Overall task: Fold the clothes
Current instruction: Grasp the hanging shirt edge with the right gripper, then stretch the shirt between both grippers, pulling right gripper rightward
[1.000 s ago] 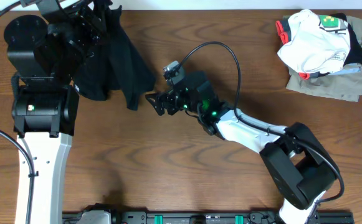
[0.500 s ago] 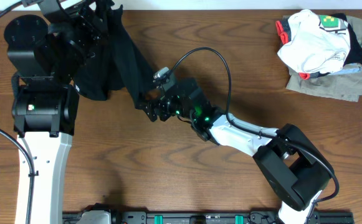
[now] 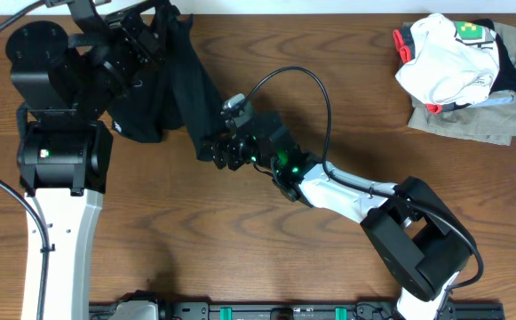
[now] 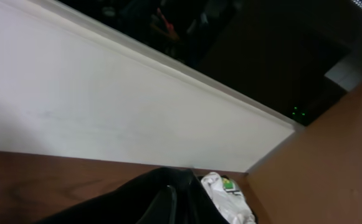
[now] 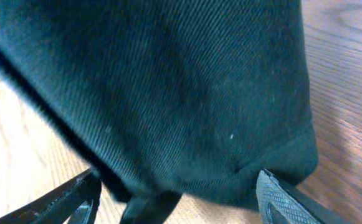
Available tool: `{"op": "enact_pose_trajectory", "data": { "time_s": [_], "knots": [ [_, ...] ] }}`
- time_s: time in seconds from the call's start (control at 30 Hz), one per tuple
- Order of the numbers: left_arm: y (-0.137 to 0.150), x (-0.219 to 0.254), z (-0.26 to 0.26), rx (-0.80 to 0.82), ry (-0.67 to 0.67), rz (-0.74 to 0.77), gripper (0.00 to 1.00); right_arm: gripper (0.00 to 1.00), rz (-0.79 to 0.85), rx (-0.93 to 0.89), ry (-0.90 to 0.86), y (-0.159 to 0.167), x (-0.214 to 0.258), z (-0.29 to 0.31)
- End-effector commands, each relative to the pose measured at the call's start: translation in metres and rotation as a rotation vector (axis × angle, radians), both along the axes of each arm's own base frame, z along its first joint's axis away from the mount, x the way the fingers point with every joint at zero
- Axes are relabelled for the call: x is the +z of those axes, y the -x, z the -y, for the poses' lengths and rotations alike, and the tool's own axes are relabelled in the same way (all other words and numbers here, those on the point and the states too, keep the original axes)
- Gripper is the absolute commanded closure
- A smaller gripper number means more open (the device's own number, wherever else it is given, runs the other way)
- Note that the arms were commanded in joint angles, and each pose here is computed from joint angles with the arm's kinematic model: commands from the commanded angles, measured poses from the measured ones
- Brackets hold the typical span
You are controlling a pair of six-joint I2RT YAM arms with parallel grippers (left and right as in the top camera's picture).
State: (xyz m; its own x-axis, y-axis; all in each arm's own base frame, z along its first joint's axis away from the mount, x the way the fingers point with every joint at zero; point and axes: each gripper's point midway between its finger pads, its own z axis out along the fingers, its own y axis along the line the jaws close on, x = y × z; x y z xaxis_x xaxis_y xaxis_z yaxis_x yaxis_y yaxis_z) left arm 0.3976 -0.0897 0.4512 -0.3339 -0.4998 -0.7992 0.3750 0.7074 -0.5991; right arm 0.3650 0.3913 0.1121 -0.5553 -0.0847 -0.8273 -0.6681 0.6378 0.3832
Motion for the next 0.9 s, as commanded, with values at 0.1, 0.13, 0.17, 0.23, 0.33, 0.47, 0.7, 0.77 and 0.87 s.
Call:
{"op": "enact_pose_trajectory", "data": {
  "time_s": [0.1,0.13,0.17,0.23,0.33,0.47,0.7,0.77,0.87],
  "knots": [
    [0.031,0.035,0.006,-0.039,0.017,0.090,0.94,0.26,0.005,-0.010,0.000,-0.001,0.001,-0.004],
    [0.033,0.037,0.006,-0.039,0.017,0.097,0.94,0.27,0.004,-0.010,0.000,-0.001,0.001,-0.004],
    [0.036,0.040,0.006,-0.039,0.017,0.106,0.94,0.28,0.002,-0.009,0.003,0.000,0.000,-0.004],
    [0.040,0.045,0.006,-0.039,0.017,0.123,0.94,0.29,-0.003,-0.009,0.007,0.000,-0.001,-0.004],
    [0.047,0.052,0.006,-0.039,0.017,0.144,0.94,0.33,-0.004,-0.010,0.008,0.000,-0.002,-0.004],
    [0.054,0.057,0.006,-0.040,0.017,0.160,0.94,0.61,-0.004,-0.011,0.008,0.000,-0.002,-0.003],
    [0.050,0.040,-0.001,0.007,-0.064,0.127,0.94,0.97,0.093,-0.071,0.058,-0.025,0.016,0.024],
    [0.044,0.030,-0.013,0.083,-0.095,0.095,0.94,0.98,0.130,-0.088,0.082,-0.033,0.029,0.040],
    [0.035,0.020,-0.037,0.227,-0.149,0.061,0.94,0.99,0.162,-0.120,0.115,-0.043,0.052,0.067]
  ]
}}
